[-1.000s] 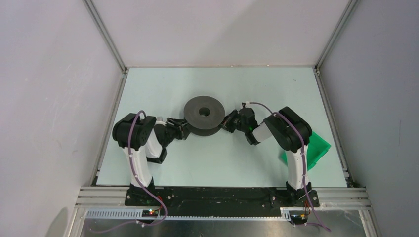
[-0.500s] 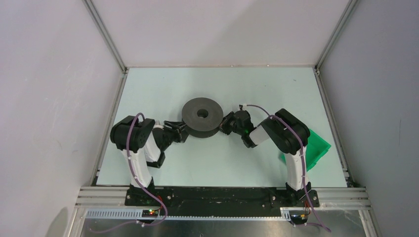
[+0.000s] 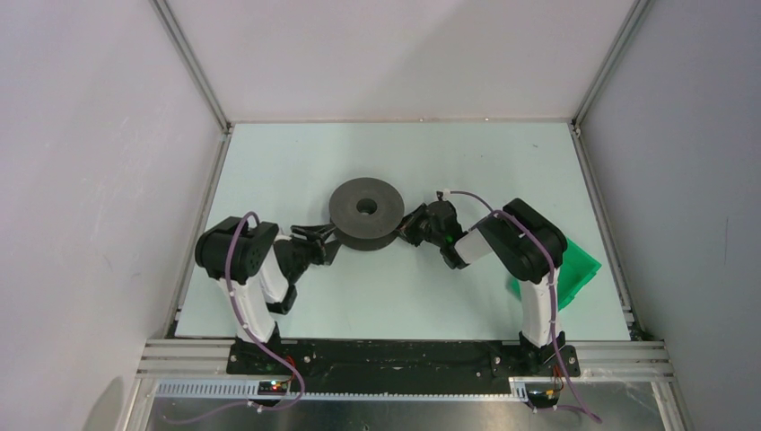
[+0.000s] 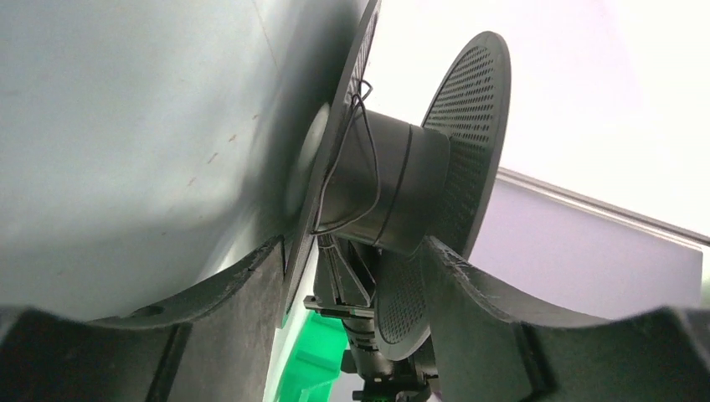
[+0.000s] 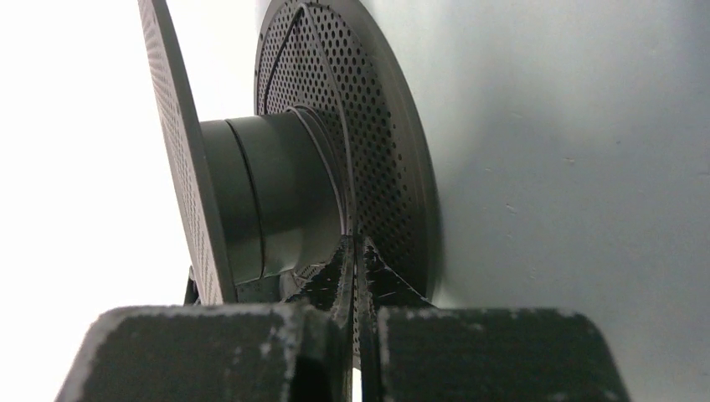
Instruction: Wrap the cables
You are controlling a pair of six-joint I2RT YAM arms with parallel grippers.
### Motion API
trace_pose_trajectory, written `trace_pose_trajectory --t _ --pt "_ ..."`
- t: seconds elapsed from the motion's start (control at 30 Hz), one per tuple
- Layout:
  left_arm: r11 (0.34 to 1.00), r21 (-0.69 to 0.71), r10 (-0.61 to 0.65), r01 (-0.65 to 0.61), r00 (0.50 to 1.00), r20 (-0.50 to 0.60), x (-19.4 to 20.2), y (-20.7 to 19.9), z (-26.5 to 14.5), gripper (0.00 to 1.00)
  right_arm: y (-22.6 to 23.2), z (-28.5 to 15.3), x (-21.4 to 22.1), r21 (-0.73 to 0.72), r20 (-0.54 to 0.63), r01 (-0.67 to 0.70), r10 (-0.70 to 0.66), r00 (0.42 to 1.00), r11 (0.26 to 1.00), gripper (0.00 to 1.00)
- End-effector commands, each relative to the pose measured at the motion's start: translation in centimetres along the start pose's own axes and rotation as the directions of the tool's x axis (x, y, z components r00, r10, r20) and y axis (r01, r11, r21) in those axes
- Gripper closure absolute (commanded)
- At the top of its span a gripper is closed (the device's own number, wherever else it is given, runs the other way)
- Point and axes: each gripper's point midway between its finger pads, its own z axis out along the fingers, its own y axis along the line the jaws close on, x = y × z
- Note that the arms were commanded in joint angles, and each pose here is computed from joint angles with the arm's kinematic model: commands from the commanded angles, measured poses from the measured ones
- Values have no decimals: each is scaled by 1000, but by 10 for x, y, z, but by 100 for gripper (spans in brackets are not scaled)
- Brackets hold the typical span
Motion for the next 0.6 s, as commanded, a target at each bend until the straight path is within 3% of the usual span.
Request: trace_pose_trajectory --t 0.0,0.27,0.57 --pt "1000 14 0 -2 992 125 -19 -1 -11 36 9 -7 -10 -20 28 14 -13 1000 1000 100" --pt "994 101 2 -31 960 281 -52 -29 -10 36 12 -8 -7 -33 23 14 -13 1000 999 100" --pt "984 162 21 -76 948 316 -62 -53 -10 35 22 -7 21 -24 41 -4 5 999 1000 100"
